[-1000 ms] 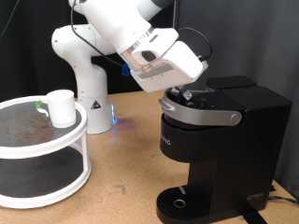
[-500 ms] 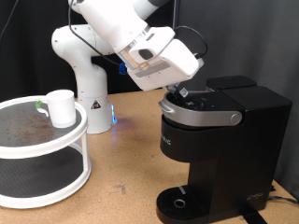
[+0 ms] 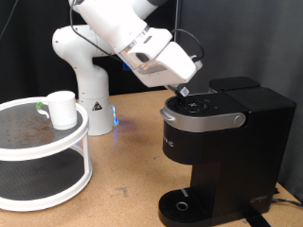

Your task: Make a cup of coffee with the keurig machine

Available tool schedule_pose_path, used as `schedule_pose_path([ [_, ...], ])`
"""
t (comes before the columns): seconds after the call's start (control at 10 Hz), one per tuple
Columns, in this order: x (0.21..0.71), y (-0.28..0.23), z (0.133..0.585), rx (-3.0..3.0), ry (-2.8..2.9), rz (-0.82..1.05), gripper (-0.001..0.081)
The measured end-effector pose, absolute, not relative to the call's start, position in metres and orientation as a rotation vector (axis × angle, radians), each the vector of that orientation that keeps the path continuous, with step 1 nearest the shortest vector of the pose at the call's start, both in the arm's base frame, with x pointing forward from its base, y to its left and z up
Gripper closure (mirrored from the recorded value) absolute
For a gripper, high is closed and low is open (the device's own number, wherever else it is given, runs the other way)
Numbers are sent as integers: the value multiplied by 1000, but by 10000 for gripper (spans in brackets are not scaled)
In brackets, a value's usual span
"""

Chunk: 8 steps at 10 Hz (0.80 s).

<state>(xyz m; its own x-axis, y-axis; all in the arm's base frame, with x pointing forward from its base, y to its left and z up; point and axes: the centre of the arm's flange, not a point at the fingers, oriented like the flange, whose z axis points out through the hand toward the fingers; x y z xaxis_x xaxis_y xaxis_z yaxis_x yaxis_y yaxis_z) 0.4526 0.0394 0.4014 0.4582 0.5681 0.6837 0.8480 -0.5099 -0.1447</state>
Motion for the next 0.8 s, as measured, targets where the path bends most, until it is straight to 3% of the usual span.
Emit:
schedule_pose_path([
  [0.2, 461, 45, 408, -2271, -934, -682, 806],
  [0.8, 430, 11, 426, -2150, -856, -775, 806],
])
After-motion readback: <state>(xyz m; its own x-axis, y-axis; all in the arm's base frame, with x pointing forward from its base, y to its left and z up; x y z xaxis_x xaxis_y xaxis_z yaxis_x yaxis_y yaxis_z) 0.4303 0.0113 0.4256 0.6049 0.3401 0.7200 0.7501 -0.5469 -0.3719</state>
